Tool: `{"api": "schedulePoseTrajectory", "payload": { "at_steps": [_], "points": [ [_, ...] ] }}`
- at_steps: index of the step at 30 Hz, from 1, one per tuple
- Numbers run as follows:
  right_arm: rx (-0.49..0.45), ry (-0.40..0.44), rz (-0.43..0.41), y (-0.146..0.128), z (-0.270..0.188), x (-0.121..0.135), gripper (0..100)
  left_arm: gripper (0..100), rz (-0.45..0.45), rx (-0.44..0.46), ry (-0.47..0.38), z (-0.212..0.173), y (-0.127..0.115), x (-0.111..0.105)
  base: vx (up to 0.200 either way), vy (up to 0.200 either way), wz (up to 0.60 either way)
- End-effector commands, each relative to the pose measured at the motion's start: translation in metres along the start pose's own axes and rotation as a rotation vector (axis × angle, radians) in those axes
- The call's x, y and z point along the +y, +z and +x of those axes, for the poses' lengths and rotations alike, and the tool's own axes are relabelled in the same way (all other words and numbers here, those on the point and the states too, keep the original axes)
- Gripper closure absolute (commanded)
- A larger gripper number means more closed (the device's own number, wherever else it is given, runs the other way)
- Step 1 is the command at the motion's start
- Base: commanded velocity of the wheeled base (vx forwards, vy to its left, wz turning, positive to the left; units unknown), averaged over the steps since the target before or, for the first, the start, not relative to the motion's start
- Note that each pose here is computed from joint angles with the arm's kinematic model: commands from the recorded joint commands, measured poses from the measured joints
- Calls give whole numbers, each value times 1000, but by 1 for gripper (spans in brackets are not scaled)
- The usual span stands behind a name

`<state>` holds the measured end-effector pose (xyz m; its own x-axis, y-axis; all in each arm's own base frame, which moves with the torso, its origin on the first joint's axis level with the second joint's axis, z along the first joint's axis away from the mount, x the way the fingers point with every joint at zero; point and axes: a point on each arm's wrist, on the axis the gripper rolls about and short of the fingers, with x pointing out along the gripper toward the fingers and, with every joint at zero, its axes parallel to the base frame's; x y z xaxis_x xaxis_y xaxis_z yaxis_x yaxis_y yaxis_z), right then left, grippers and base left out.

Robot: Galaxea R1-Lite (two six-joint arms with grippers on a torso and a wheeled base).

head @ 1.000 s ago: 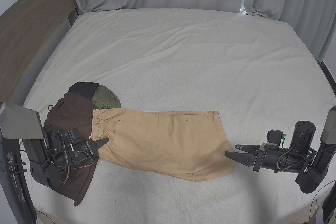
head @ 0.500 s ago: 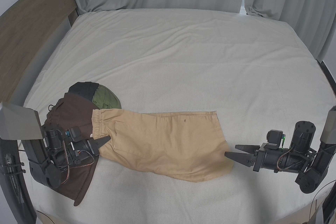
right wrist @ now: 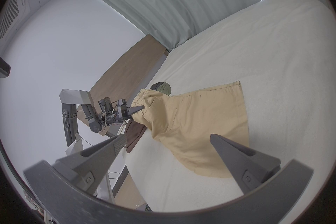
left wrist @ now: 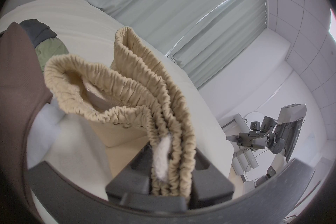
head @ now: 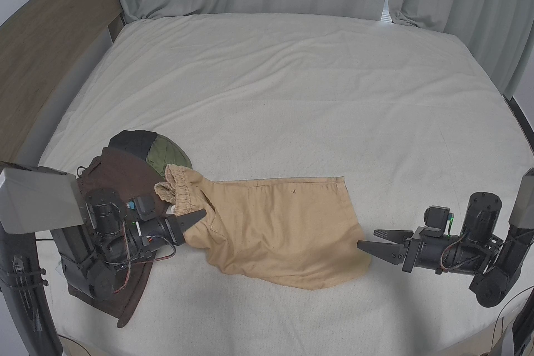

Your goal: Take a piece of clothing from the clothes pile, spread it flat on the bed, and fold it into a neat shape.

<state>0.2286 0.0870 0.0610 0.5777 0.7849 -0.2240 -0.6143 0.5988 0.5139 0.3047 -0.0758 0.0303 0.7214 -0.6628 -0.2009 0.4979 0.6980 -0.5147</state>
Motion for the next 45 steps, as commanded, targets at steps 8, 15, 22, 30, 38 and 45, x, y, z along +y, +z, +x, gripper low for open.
{"api": "schedulePoseTrajectory", "payload": {
  "at_steps": [8,15,22,30,38,45],
  "points": [
    [-7,-1,-2,2,0,-1,0,100,-8,23,-120,28,-6,-33,0,0,0],
    [-12,-2,-4,3,-1,-1,0,100,1,31,-169,40,-9,-45,0,0,0],
    [-15,-1,-6,3,-1,-1,0,100,9,42,-199,53,-14,-50,0,0,0],
    [-17,-1,-7,4,-1,-1,0,100,0,63,-241,70,-23,-59,0,0,0],
    [-45,-9,-16,11,0,-5,0,100,-38,68,-288,81,-22,-74,0,0,0],
    [-75,-37,-17,16,-6,-11,0,100,-55,87,-314,89,-25,-85,0,0,0]
  ]
}}
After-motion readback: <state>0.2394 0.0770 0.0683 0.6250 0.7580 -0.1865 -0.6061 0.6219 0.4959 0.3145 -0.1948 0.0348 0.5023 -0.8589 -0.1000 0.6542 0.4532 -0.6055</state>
